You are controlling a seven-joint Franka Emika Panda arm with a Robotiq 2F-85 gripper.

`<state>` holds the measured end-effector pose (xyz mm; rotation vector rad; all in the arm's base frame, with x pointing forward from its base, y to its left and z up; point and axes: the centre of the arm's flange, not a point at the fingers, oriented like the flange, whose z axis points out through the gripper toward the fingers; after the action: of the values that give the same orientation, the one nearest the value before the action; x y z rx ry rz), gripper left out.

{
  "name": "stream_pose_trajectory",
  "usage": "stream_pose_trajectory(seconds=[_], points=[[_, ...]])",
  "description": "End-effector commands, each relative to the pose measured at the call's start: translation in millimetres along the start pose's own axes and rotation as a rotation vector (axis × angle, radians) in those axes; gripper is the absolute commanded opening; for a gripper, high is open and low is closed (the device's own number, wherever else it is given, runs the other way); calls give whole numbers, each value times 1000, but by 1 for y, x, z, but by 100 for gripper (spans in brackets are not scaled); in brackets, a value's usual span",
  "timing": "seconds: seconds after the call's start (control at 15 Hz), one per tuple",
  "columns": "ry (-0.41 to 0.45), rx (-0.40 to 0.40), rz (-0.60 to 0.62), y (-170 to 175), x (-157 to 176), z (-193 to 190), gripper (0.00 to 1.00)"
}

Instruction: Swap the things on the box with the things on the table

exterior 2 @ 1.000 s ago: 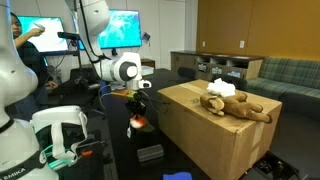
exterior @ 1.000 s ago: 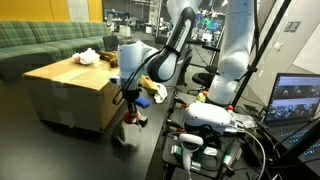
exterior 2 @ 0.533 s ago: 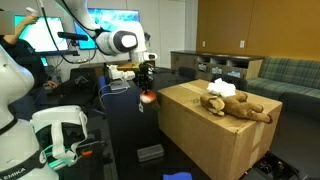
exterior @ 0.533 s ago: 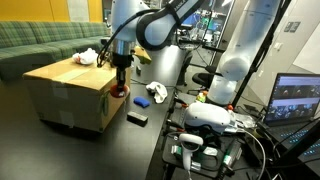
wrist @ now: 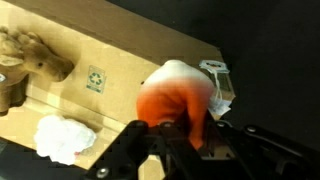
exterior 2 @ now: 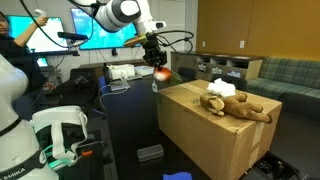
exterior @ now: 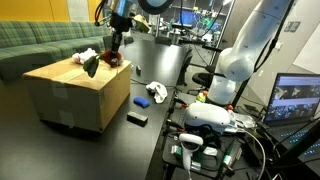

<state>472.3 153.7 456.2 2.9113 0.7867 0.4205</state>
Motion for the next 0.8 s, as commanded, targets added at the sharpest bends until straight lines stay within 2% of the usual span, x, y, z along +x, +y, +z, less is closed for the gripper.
stream_pose_trajectory(seconds=[0.0, 0.4, 0.73], points=[[35, -26, 36, 23, 31, -5, 3], [105, -48, 111, 34, 61, 7, 3], [181, -118, 198, 26, 88, 34, 3]])
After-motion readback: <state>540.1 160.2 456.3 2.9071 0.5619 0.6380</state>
